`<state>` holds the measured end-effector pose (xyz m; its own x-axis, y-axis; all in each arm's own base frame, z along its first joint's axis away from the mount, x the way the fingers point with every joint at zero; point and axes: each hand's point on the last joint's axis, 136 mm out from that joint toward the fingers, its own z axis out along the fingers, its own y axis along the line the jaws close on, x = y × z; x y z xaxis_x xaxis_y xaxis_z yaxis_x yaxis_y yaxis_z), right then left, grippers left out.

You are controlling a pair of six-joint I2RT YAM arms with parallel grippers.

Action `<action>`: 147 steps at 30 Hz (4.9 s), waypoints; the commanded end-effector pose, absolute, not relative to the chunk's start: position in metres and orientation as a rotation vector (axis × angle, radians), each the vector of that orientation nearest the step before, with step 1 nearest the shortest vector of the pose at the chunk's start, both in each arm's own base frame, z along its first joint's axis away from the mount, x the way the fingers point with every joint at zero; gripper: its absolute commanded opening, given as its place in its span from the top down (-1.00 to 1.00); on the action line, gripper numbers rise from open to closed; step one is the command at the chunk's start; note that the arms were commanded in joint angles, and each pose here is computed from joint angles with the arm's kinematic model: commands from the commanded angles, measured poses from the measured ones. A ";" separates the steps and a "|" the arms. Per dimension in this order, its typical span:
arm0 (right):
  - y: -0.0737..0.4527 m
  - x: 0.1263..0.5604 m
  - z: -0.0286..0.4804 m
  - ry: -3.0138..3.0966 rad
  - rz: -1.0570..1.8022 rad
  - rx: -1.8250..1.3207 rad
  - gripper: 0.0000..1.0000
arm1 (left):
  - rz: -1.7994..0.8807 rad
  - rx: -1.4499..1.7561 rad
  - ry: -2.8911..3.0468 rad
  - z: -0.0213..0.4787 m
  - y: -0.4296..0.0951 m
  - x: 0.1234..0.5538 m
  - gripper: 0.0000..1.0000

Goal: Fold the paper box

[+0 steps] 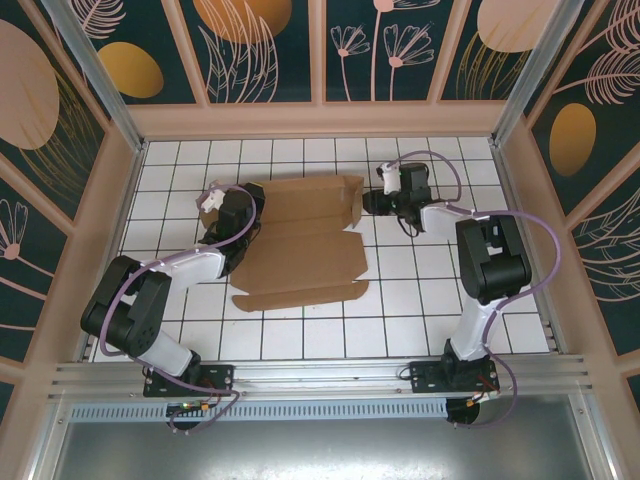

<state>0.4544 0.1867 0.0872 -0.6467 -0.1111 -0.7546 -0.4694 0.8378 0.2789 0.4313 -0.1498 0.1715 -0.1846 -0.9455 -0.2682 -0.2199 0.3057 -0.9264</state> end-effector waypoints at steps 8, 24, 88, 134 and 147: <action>0.223 0.412 0.119 2.095 0.739 -0.630 0.12 | -0.953 -1.061 1.677 0.164 -0.158 0.431 1.00; 0.245 0.382 0.129 1.950 0.692 -0.816 0.00 | -0.968 -1.053 1.681 0.164 -0.157 0.426 1.00; 0.251 0.466 0.098 1.975 0.190 -0.661 0.44 | -0.934 -1.105 1.738 0.152 -0.155 0.419 1.00; 0.204 0.454 0.083 2.183 0.031 -0.303 1.00 | -0.798 -0.387 1.822 0.285 -0.150 0.371 -0.25; 0.202 0.452 0.077 2.198 0.024 -0.312 1.00 | -0.836 -0.324 2.135 0.226 -0.158 0.434 -0.15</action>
